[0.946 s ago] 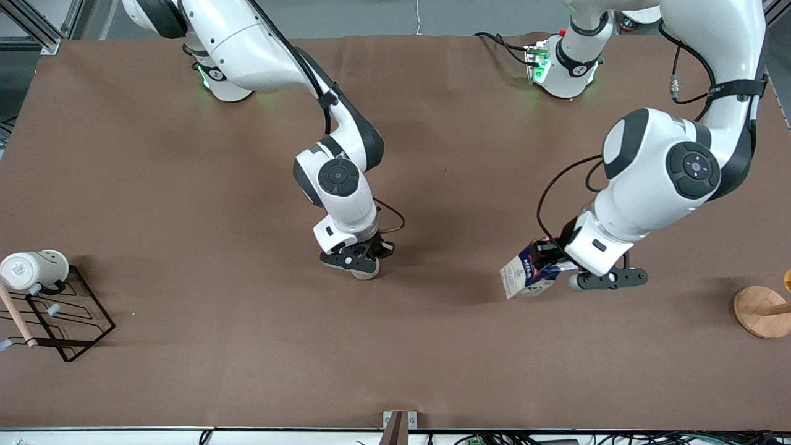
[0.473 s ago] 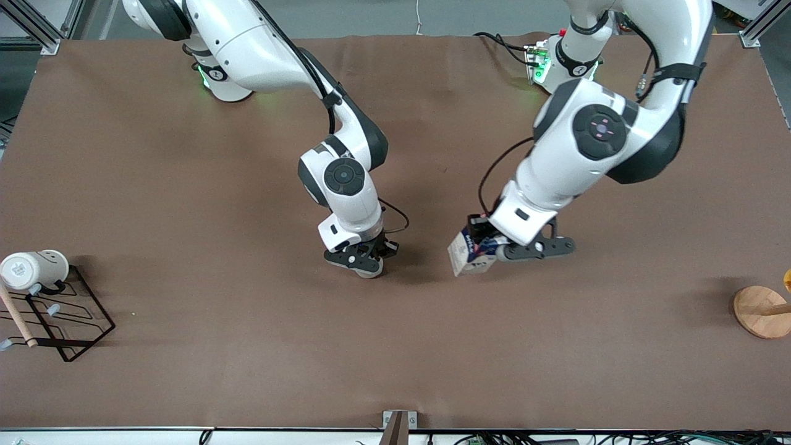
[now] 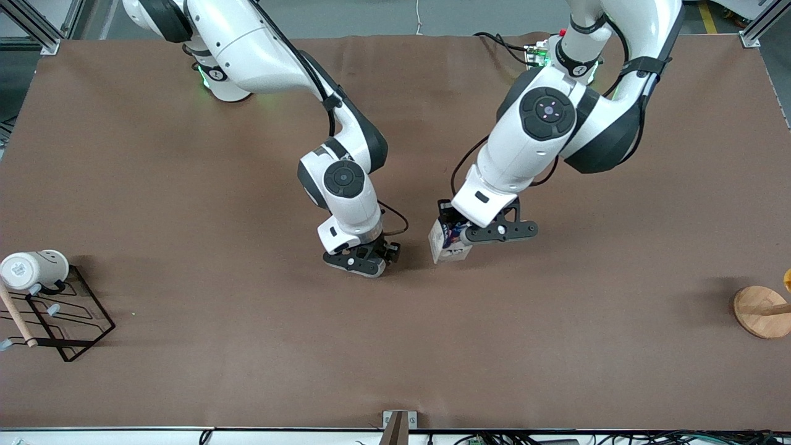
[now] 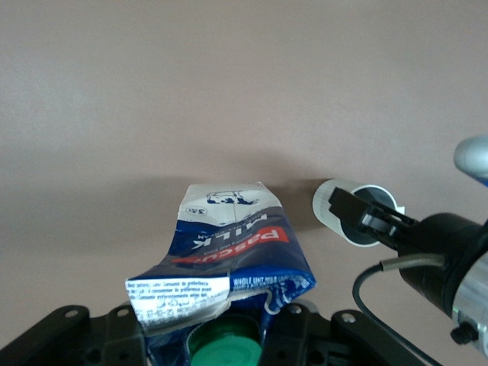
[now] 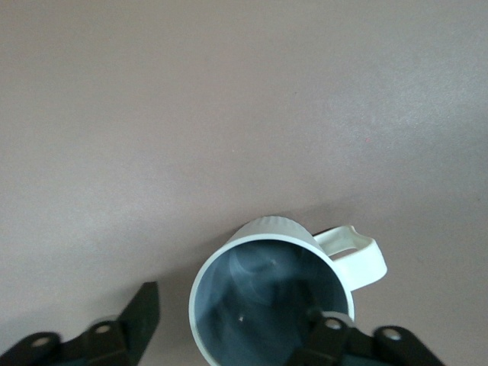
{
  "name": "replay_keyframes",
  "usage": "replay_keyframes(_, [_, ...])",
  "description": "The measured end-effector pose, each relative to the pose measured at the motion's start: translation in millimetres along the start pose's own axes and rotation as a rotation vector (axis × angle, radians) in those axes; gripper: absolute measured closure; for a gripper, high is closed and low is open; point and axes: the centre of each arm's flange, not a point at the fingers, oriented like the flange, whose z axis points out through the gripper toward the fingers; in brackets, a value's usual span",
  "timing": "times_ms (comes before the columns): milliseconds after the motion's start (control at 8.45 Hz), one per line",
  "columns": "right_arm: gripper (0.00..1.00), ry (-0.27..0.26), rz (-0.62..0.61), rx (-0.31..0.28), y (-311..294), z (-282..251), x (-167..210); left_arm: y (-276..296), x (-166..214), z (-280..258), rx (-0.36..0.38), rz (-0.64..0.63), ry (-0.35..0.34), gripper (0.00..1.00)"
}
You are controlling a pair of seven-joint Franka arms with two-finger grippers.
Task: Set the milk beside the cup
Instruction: 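Carry the mug with the right gripper while the left gripper carries the milk, then set the mug down, open the right gripper and withdraw the right arm, then lower the milk carton beside the mug with the left gripper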
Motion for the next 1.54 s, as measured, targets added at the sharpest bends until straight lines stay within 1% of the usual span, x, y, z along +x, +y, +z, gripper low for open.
replay_keyframes(118, [0.0,0.01,0.009,0.011,-0.9,-7.0,6.0,8.2,-7.3,1.6,0.004,0.007,0.0,0.56])
replay_keyframes(237, [0.0,0.008,0.027,0.01,1.9,-17.4,14.6,19.3,-17.5,3.5,0.01,0.01,0.003,0.56])
replay_keyframes(355, [0.0,-0.005,0.06,0.018,8.4,-41.8,28.7,29.9,-27.8,5.7,0.014,0.014,0.002,0.56])
replay_keyframes(473, [0.0,-0.023,0.075,0.021,23.3,-79.8,48.8,36.4,-34.2,9.0,0.016,0.012,-0.003,0.56])
replay_keyframes(591, [0.0,-0.074,0.064,0.011,56.2,-118.9,77.8,40.4,-37.6,11.8,0.017,0.013,-0.007,0.56])
replay_keyframes(710, [0.0,-0.132,0.036,-0.014,102.6,-148.5,109.6,51.8,-45.7,16.5,0.026,0.013,-0.001,0.56])
replay_keyframes(828, [0.0,-0.174,0.005,-0.036,153.8,-169.8,137.9,69.2,-58.5,24.8,0.039,0.023,0.008,0.56])
replay_keyframes(946, [0.0,-0.21,-0.042,-0.044,221.0,-191.7,167.4,92.0,-78.3,36.7,0.047,0.046,0.005,0.56])
replay_keyframes(1065, [0.0,-0.233,-0.088,-0.037,290.4,-214.9,190.5,110.1,-96.4,48.0,0.048,0.074,-0.007,0.56])
replay_keyframes(1183, [0.0,-0.238,-0.125,-0.028,350.8,-240.0,205.6,121.9,-108.5,55.1,0.047,0.096,-0.015,0.56])
replay_keyframes(1301, [0.0,-0.232,-0.165,-0.031,392.5,-262.2,212.0,128.9,-115.2,58.4,0.044,0.11,-0.018,0.57])
replay_keyframes(1419, [0.0,-0.232,-0.219,-0.051,420.5,-283.3,211.9,134.1,-120.3,63.0,0.04,0.124,-0.02,0.56])
replay_keyframes(1538, [0.0,-0.24,-0.263,-0.062,436.0,-303.2,206.5,138.1,-124.1,70.3,0.037,0.137,-0.024,0.56])
